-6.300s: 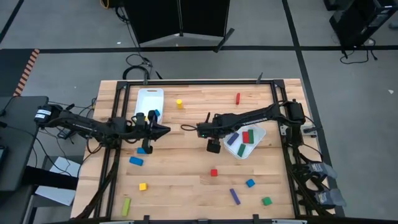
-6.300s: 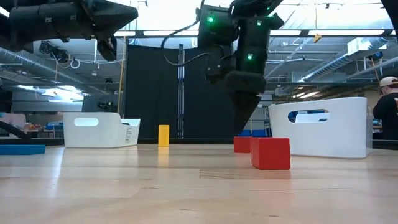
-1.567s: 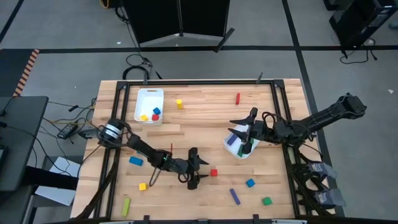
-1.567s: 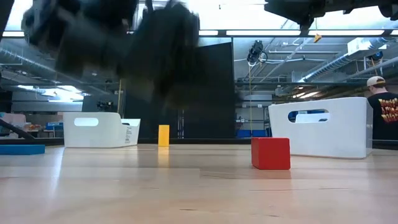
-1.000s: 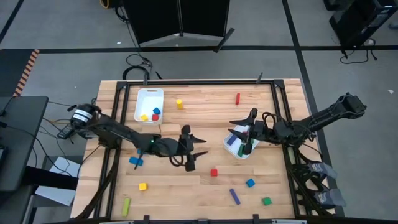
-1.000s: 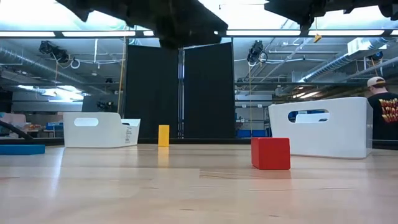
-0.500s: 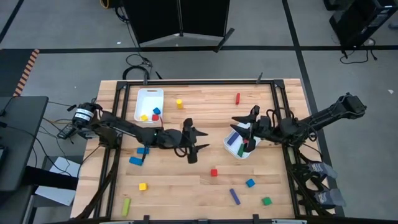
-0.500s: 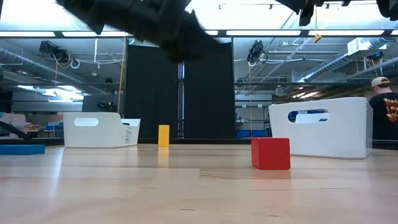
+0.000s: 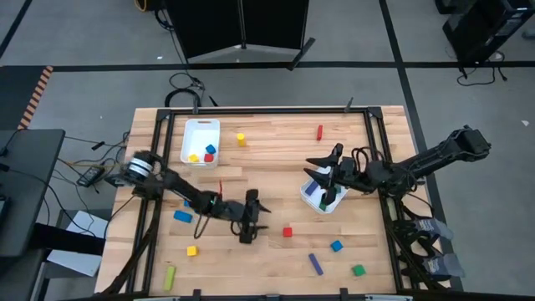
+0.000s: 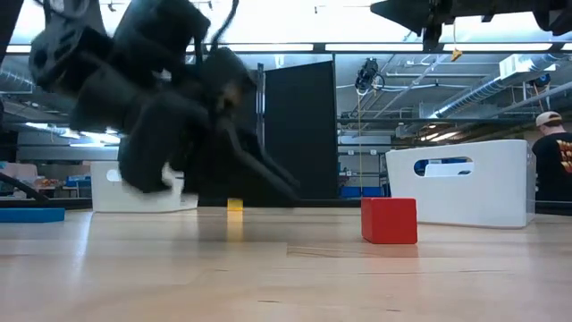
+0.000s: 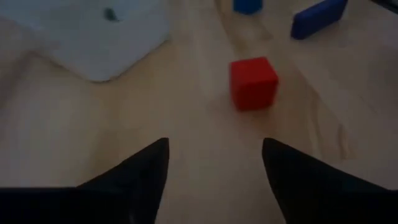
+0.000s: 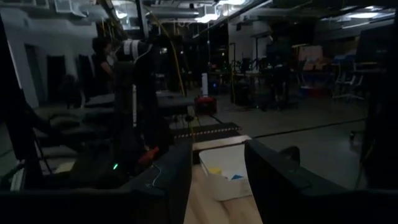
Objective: Sort blocks by size
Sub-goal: Put the red square block into the left white bin
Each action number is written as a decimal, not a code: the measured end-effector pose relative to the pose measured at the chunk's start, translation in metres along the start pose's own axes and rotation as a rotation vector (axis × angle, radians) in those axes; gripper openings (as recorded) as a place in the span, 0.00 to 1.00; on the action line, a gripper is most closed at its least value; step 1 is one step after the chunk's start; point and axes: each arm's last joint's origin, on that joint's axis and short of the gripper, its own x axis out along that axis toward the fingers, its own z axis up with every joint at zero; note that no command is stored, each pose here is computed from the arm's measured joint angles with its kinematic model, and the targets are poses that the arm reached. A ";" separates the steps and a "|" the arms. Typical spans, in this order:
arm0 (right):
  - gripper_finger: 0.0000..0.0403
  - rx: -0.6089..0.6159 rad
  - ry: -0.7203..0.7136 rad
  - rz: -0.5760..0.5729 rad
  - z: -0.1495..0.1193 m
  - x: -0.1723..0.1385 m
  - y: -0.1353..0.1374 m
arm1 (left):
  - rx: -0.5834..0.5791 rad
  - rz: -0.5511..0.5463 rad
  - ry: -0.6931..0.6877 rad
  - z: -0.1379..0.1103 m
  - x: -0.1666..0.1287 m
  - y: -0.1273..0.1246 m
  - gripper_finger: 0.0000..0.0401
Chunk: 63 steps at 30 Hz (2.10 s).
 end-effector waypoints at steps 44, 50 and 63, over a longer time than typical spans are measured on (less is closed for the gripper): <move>0.39 -0.077 -0.004 0.089 -0.005 0.004 0.006 | -0.182 -0.087 -0.055 0.013 0.081 0.017 0.30; 0.39 -0.078 -0.004 0.087 -0.005 0.004 0.006 | -0.175 -0.100 -0.084 0.016 0.081 0.019 0.30; 0.39 -0.105 -0.011 0.085 -0.004 0.004 0.006 | -0.164 -0.051 -0.219 0.043 0.041 0.029 0.30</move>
